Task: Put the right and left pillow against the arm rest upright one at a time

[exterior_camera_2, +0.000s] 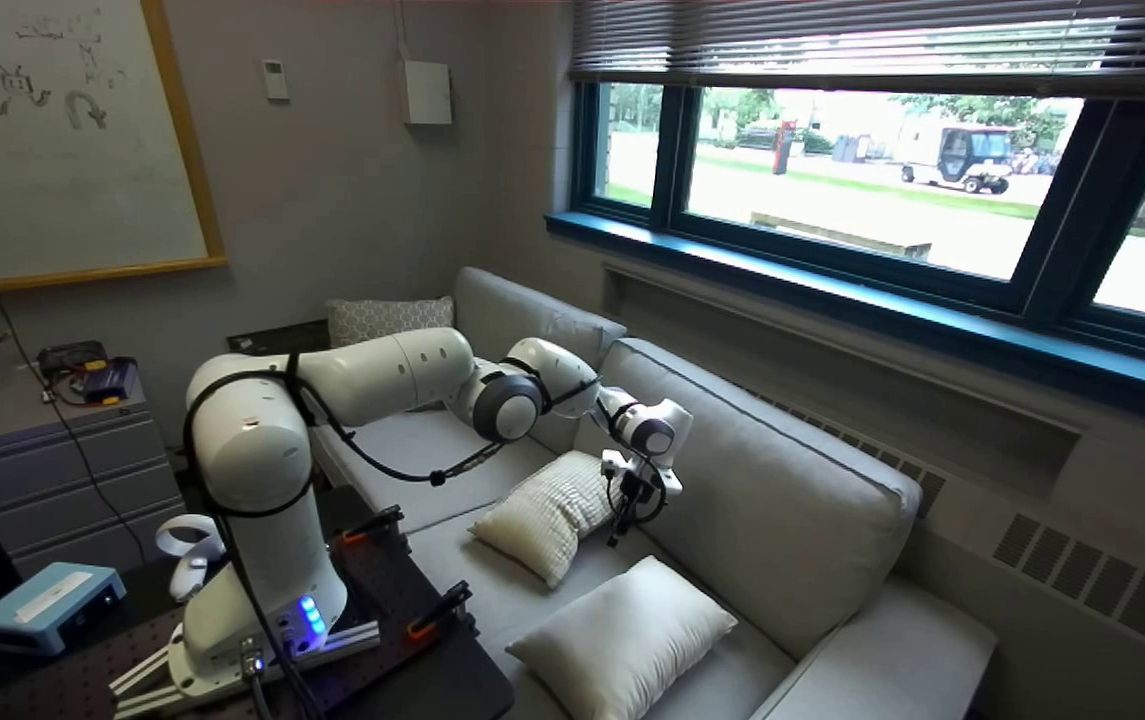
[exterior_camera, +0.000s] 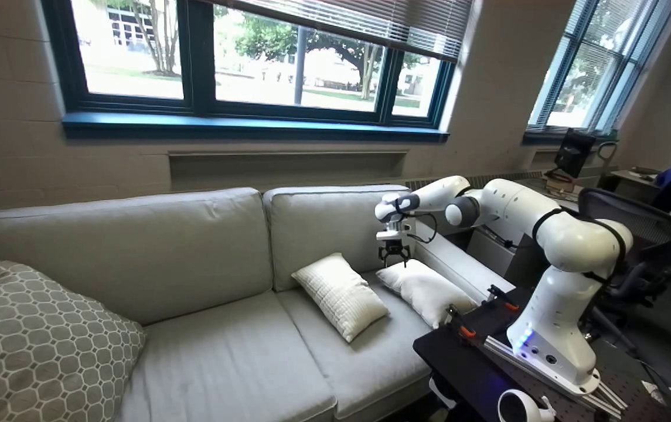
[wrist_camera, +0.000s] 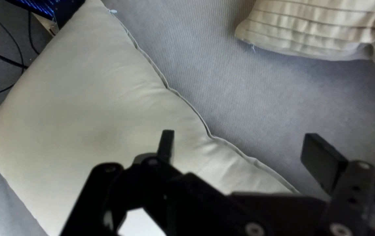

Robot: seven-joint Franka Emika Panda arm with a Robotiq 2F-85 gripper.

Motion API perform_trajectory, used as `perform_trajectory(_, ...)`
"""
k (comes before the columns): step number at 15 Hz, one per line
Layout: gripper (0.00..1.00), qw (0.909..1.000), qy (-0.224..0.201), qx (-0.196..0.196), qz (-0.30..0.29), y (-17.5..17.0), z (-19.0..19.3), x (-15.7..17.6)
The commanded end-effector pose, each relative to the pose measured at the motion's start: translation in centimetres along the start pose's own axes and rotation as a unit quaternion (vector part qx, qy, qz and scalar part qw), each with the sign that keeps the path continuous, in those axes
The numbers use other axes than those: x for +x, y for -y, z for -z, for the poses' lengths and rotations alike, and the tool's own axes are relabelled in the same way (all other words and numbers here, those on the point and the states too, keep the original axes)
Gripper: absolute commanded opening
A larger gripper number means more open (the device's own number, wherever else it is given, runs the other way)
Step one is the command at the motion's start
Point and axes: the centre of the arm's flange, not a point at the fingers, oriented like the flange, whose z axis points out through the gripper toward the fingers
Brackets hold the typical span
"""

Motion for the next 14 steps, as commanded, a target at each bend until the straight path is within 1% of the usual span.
perform_trajectory(1,1.0,0.9977,-0.043,-0.036,-0.037,3.6,-4.1,1.7)
perform_trajectory(5,1.0,0.9929,-0.076,-0.068,-0.061,5.6,-10.0,1.6)
perform_trajectory(7,1.0,0.9881,-0.102,-0.085,-0.077,5.8,-12.3,1.9)
perform_trajectory(8,1.0,0.9843,-0.12,-0.095,-0.088,5.5,-13.2,2.2)
perform_trajectory(9,1.0,0.98,-0.139,-0.103,-0.098,5.1,-13.8,2.4)
perform_trajectory(11,1.0,0.9677,-0.193,-0.118,-0.112,4.2,-14.4,3.2)
perform_trajectory(14,1.0,0.9448,-0.271,-0.14,-0.12,4.0,-14.7,3.7)
